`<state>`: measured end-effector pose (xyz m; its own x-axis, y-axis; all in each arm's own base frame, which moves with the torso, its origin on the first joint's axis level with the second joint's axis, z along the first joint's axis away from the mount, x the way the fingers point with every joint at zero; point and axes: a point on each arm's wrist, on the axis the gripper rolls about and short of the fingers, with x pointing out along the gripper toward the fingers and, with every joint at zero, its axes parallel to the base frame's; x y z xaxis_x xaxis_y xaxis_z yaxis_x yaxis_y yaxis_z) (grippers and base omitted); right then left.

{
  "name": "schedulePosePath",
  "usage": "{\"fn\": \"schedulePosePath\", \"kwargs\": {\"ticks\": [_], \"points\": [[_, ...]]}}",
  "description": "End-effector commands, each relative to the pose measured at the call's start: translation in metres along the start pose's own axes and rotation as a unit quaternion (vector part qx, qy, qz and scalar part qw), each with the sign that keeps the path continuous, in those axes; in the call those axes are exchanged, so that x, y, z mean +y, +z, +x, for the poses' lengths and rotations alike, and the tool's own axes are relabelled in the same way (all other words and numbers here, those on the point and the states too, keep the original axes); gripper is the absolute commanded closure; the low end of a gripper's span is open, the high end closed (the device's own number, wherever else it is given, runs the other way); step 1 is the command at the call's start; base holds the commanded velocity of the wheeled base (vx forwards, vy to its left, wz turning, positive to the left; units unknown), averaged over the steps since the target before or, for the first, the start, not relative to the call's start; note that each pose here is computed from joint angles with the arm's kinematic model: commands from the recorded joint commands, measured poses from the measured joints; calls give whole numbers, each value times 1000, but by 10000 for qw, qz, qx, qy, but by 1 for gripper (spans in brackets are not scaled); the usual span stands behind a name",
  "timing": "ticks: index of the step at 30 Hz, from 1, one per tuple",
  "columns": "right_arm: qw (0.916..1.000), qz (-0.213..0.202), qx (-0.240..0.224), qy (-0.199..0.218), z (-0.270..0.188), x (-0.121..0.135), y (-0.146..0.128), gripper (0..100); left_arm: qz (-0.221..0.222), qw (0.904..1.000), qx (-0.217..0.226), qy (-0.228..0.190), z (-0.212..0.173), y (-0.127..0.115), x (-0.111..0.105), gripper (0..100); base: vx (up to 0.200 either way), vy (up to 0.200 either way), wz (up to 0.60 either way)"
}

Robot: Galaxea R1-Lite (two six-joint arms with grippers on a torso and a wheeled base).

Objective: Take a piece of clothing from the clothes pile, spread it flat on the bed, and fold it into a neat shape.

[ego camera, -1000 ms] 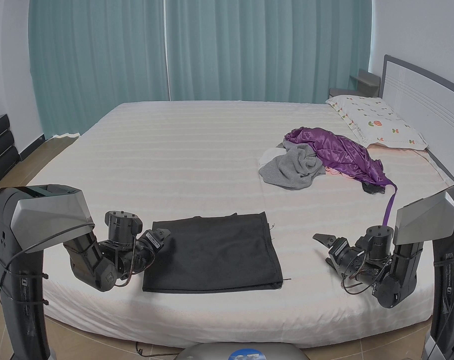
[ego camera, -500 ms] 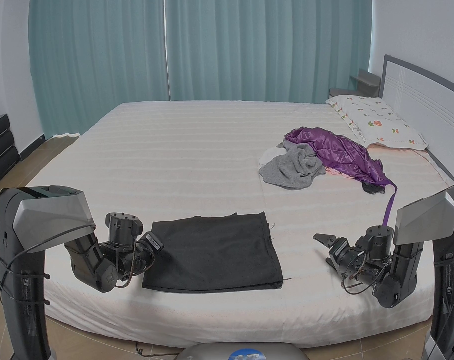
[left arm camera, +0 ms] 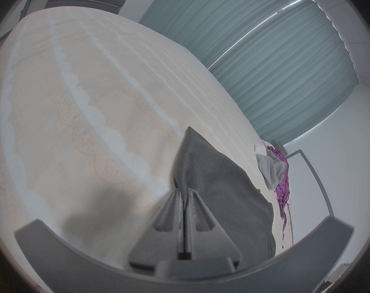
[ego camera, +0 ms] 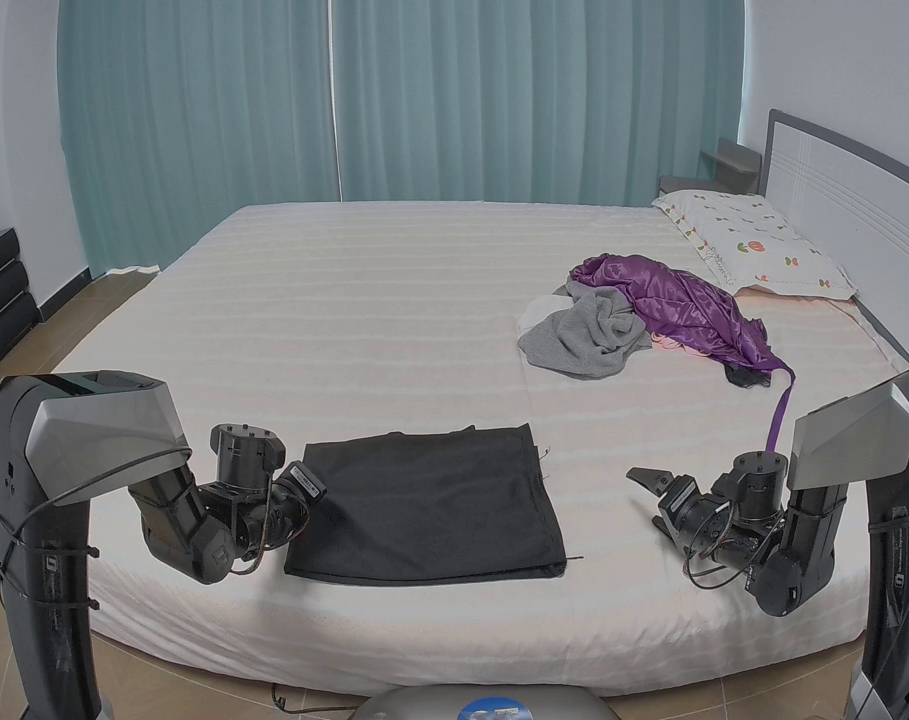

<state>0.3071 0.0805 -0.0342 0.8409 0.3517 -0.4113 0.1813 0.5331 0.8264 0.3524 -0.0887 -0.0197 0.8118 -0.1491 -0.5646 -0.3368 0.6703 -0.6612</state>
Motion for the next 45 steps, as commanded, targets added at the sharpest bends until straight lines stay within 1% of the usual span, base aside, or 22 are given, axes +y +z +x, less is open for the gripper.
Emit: {"fn": "schedulePosePath", "kwargs": {"ticks": [1, 2, 6, 18, 37, 45], "points": [[10000, -6, -23, 49, 0, 1, 0, 0, -45, 10000, -27, -26, 0, 2, -1, 100, 0, 0, 0], [10000, -6, -23, 49, 0, 1, 0, 0, -119, 9999, -60, -22, 0, 3, -2, 100, 0, 0, 0], [10000, -6, -23, 49, 0, 1, 0, 0, -140, 9999, -74, -31, 0, 4, -2, 100, 0, 0, 0], [10000, -6, -23, 49, 0, 1, 0, 0, -158, 9998, -107, -35, 0, 6, -2, 100, 0, 200, 0], [10000, -6, -23, 49, 0, 1, 0, 0, -286, 9993, -242, -21, -1, 20, 3, 100, 0, 200, 0], [10000, -9, -16, 52, 0, 1, 0, 0, -299, 9992, -249, -25, -1, 22, 4, 100, 0, 200, 0]]}}
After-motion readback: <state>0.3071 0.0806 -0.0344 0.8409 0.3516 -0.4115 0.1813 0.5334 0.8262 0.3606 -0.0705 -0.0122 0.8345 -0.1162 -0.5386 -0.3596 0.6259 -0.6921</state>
